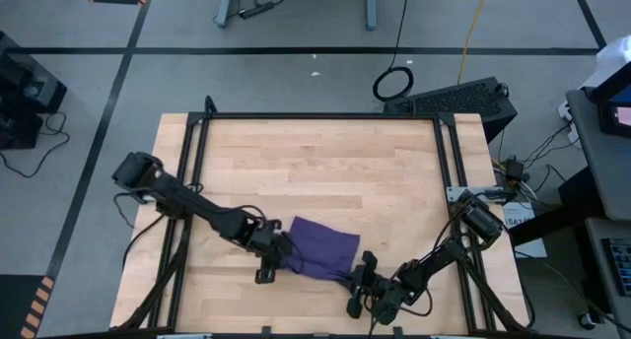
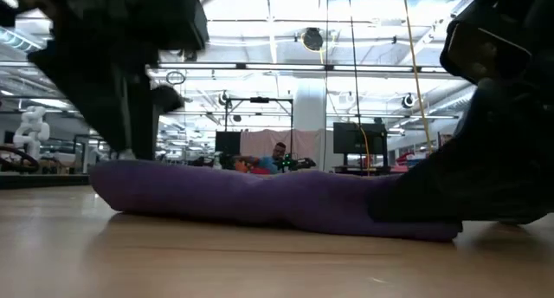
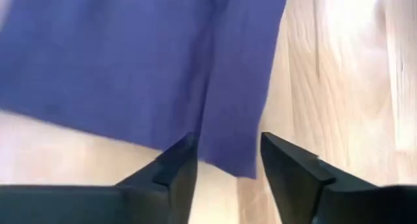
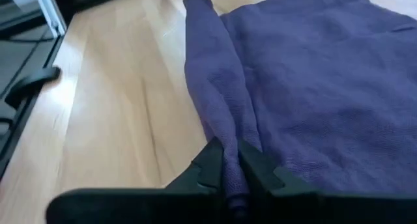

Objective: Roll towel
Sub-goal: Roll the purple towel

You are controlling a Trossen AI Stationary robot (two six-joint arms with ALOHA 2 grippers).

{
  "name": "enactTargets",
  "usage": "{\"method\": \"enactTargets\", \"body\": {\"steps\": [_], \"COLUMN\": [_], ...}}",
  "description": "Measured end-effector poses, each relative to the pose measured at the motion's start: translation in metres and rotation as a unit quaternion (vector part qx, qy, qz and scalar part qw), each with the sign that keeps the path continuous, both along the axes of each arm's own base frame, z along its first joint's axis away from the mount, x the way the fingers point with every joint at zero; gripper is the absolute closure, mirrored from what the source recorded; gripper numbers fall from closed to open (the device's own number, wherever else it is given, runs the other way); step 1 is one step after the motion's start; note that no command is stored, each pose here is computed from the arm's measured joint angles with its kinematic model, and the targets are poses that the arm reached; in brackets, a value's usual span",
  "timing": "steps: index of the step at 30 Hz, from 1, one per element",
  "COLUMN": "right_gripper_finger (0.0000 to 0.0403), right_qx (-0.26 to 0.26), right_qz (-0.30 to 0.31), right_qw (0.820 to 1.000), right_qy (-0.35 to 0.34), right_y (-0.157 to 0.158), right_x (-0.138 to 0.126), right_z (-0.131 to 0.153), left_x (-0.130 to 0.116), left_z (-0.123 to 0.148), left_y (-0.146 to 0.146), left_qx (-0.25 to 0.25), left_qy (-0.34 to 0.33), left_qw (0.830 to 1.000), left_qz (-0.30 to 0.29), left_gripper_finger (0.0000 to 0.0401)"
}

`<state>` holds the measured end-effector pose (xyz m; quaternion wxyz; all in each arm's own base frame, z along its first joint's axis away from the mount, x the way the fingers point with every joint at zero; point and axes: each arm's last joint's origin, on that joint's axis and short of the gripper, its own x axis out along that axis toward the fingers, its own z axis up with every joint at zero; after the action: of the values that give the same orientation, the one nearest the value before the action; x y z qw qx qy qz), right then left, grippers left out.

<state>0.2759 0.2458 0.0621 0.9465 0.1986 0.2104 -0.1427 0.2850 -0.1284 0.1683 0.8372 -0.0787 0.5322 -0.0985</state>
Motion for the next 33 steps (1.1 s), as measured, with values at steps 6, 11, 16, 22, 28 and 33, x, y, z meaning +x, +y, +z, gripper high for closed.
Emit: {"method": "enactTargets", "body": {"steps": [6,11,16,22,28,33], "right_gripper_finger": [0.0397,0.0393,0.0393,0.0392,0.0392,0.0392], "right_qx": [0.034,0.08,0.1,0.109,0.134,0.145], "right_qz": [-0.014,-0.033,-0.042,-0.04,-0.042,-0.041], "right_qw": [0.999,0.996,0.994,0.992,0.989,0.987], "right_qy": [-0.013,-0.025,-0.032,-0.039,-0.046,-0.05], "right_y": [0.0,-0.003,-0.003,-0.002,-0.001,0.0], "right_x": [0.001,0.004,0.005,0.005,0.006,0.007], "right_z": [0.006,0.014,0.015,0.017,0.019,0.02], "left_x": [-0.013,-0.021,-0.024,-0.02,-0.017,-0.011], "left_z": [0.028,0.011,-0.022,-0.045,-0.053,-0.054], "left_y": [-0.031,-0.069,-0.083,-0.081,-0.073,-0.064], "left_qx": [0.11,0.217,0.3,0.343,0.361,0.338], "left_qy": [-0.153,-0.215,-0.205,-0.182,-0.156,-0.134], "left_qw": [0.982,0.949,0.928,0.917,0.915,0.926], "left_qz": [-0.022,-0.078,-0.086,-0.093,-0.091,-0.103], "left_gripper_finger": [0.018,0.0156,0.0162,0.0207,0.0231,0.0238]}}
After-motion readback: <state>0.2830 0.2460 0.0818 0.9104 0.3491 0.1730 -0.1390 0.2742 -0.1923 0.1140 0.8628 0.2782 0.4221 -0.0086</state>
